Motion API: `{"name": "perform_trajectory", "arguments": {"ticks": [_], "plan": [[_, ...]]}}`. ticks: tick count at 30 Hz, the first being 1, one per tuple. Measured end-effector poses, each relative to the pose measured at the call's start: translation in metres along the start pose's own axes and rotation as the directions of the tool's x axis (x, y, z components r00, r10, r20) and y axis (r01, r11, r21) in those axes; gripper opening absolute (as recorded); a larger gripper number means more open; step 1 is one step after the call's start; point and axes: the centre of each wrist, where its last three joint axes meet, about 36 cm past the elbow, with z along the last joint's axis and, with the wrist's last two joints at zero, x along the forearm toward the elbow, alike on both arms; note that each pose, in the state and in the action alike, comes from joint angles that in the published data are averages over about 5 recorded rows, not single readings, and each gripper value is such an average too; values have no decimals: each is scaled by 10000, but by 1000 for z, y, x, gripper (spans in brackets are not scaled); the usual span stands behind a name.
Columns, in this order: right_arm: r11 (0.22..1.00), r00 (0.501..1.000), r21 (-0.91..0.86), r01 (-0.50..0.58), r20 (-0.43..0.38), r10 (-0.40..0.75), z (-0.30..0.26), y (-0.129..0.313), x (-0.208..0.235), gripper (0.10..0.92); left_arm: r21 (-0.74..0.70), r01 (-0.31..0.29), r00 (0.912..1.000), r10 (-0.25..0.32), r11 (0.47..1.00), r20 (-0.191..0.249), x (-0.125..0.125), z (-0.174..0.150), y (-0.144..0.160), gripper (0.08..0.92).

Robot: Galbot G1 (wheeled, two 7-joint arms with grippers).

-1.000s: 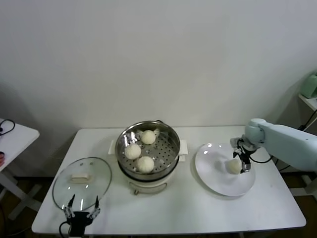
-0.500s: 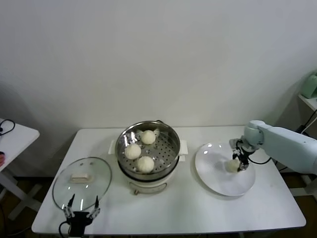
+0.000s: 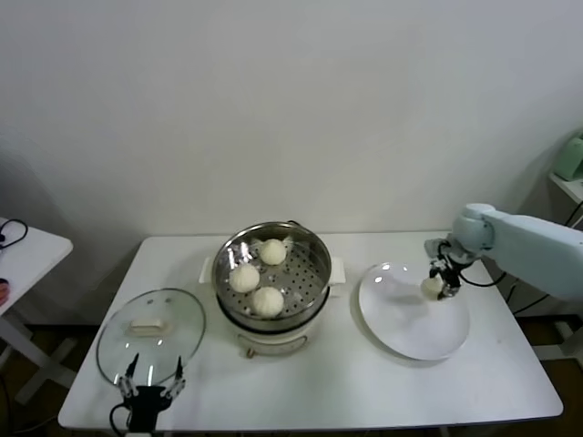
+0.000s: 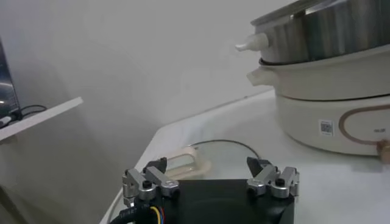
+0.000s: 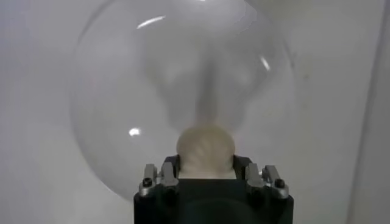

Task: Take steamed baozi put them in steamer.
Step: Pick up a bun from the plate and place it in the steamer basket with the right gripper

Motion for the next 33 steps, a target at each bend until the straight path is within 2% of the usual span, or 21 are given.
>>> {"name": "perform_trajectory", "arguments": {"ticks": [13,18,25,33], "plan": [[9938,9902,512,-992,1037,935,-67,-21,159,585,-53,-88,10000,88,9999,16,3,-2,2,823],[9889,9815,744,-1283,1526,1158,-104,-22,203,586,-53,-144,9999,145,9999,39,3,-3,2,823],[9837,9690,1062,-1448,2164,1193,-163,-17,231,587,-48,-169,9998,170,9998,63,2,-3,1,823],[9822,9640,1287,-1370,2453,1023,-220,-16,217,586,-34,-186,9998,186,9998,88,3,-3,1,823]]}}
